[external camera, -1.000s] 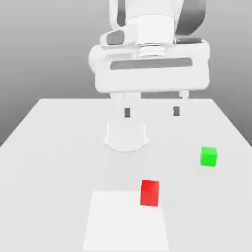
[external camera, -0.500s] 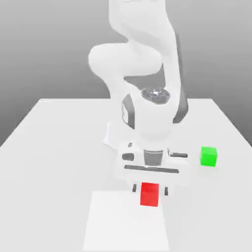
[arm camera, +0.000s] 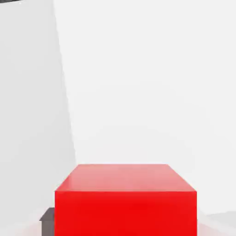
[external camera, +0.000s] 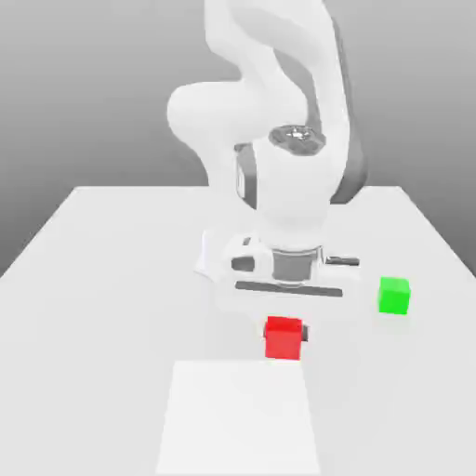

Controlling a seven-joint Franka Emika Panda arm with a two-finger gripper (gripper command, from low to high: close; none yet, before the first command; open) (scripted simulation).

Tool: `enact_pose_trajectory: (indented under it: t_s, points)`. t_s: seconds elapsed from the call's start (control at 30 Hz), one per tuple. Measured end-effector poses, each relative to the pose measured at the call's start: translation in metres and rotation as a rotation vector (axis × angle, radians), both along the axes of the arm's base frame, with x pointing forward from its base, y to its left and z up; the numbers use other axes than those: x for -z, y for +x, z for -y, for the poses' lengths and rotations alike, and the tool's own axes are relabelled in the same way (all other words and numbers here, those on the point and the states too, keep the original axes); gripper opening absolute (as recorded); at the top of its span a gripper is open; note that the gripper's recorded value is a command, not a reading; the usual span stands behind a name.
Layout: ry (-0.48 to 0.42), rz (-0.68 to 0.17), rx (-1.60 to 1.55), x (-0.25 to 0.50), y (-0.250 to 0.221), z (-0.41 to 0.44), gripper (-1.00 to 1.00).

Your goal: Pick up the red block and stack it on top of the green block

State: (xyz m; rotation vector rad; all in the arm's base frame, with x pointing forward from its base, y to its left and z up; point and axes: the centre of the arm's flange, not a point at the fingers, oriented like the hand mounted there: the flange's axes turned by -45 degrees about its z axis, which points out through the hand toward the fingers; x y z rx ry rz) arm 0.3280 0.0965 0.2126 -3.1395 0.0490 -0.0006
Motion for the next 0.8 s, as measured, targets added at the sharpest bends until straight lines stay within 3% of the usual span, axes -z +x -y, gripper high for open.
enact_pose_trajectory:
  t_s: [0.3,0.63,0.8]
  points:
    - [0.004,-0.001,-0.512,-0.017,-0.067,-0.112,-1.0]
    - [-0.001,0.0,-1.087,-0.033,-0.185,-0.194,-1.0]
    - [-0.013,0.015,-1.138,-0.03,-0.193,-0.199,-1.0]
